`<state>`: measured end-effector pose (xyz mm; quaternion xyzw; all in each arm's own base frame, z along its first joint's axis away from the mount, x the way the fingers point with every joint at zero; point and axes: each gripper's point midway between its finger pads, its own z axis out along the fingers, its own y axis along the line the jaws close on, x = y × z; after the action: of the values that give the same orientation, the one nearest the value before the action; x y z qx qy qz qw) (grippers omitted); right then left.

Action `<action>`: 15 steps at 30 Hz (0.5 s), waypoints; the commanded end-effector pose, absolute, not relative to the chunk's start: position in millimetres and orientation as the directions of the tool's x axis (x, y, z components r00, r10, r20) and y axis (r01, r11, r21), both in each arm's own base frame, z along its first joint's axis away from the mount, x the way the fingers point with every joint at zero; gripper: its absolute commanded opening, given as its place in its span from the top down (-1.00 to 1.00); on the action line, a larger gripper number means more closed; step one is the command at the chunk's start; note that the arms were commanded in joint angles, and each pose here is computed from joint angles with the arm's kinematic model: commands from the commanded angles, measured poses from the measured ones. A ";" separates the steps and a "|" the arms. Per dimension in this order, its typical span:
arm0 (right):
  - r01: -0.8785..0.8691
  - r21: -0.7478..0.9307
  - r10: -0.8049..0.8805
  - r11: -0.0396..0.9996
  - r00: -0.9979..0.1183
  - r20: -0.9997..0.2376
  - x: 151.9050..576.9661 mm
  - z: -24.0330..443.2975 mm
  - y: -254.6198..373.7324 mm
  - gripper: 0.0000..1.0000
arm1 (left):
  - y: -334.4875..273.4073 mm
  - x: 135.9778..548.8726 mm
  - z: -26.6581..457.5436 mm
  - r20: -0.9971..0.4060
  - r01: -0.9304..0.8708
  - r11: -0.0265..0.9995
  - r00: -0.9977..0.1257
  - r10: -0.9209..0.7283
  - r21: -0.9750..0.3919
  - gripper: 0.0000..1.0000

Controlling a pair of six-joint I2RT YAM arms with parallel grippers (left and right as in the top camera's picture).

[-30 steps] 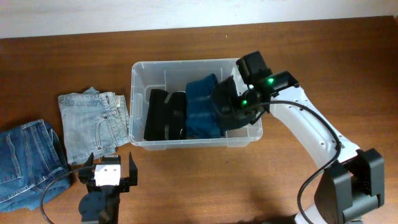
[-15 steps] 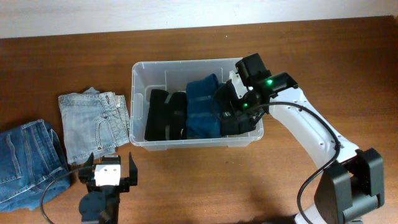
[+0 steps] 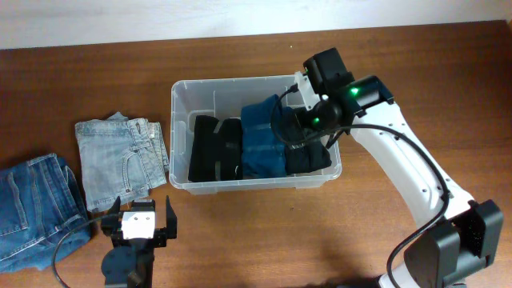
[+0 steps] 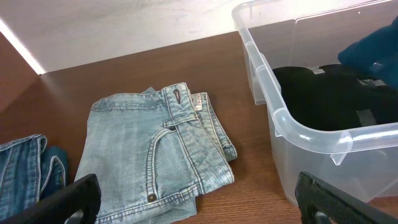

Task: Pack container
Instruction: 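Lower the dark grey bundle into the box's right side and release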

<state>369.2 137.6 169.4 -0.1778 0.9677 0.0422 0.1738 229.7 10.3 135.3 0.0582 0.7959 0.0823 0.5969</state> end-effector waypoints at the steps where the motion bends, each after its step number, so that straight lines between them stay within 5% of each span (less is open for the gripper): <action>1: -0.336 0.018 -0.308 0.942 -0.881 -0.361 370.6 171.7 139.3 0.64 | 9.8 229.9 134.5 -0.938 0.003 0.977 -0.278 0.206 0.213 -0.99; 4: -0.314 0.025 -0.283 0.949 -0.886 -0.367 372.7 168.9 139.5 0.92 | 9.8 229.9 134.5 -0.938 0.003 0.977 -0.278 0.206 0.213 -0.99; 15: -0.294 0.035 -0.264 0.955 -0.901 -0.345 379.9 128.4 143.0 0.92 | 9.8 229.9 134.5 -0.938 0.003 0.977 -0.278 0.206 0.213 -0.99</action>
<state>382.9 142.3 155.3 -0.1457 0.9681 0.0511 0.1972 229.7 10.3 135.3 0.0584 0.7959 0.0824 0.5969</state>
